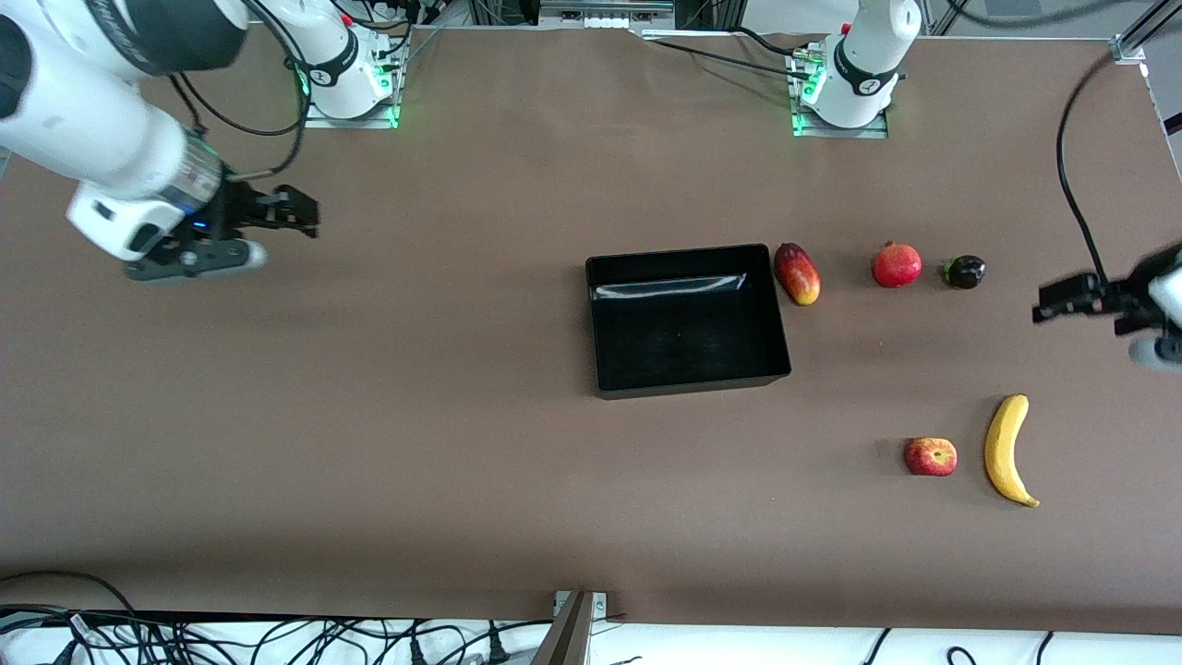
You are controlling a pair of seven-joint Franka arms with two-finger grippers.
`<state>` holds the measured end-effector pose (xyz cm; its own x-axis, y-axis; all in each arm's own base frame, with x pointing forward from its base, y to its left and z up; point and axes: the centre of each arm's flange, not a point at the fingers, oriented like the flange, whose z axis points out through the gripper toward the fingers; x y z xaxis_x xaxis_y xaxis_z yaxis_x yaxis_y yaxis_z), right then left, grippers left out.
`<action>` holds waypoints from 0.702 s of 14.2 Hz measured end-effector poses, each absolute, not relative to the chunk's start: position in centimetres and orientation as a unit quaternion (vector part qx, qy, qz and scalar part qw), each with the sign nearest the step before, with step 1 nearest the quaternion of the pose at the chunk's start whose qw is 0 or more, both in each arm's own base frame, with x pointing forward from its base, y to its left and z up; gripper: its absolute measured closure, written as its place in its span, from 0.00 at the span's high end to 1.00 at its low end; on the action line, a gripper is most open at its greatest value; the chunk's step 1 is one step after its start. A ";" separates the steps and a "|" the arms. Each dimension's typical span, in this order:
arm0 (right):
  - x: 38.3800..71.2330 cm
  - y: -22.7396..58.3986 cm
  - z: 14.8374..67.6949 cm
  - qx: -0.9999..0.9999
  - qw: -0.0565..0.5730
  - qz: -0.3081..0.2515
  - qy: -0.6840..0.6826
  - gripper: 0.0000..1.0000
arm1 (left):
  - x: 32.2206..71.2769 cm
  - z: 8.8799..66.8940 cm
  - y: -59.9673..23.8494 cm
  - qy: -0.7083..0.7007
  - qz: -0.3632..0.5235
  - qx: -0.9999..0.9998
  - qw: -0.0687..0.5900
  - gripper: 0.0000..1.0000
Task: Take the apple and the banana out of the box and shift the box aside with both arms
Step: 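Reach the right gripper to the tray rim while the left gripper withdraws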
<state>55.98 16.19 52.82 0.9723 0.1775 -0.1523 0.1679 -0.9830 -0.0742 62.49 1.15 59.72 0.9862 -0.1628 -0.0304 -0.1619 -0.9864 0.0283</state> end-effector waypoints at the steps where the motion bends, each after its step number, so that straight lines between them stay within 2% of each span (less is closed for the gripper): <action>1: 56.2 18.0 51.5 -0.991 0.041 0.083 -0.096 1.00 | 60.9 61.2 -1.1 -0.089 -0.013 0.996 0.015 1.00; 5: 55.9 27.6 46.2 -0.988 0.044 0.073 -0.126 1.00 | 56.1 63.7 -6.1 -0.113 -0.043 0.992 0.019 1.00; 10: 53.2 39.4 38.4 -0.982 0.046 0.038 -0.177 1.00 | 52.8 66.1 -5.0 -0.108 -0.061 0.992 0.022 1.00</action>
<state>53.25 39.42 38.39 0.9345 0.3511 -0.0586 0.3440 -0.9331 -0.1048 52.75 -4.98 66.12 0.9692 -0.2172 -0.1161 -0.2120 -0.9757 0.0558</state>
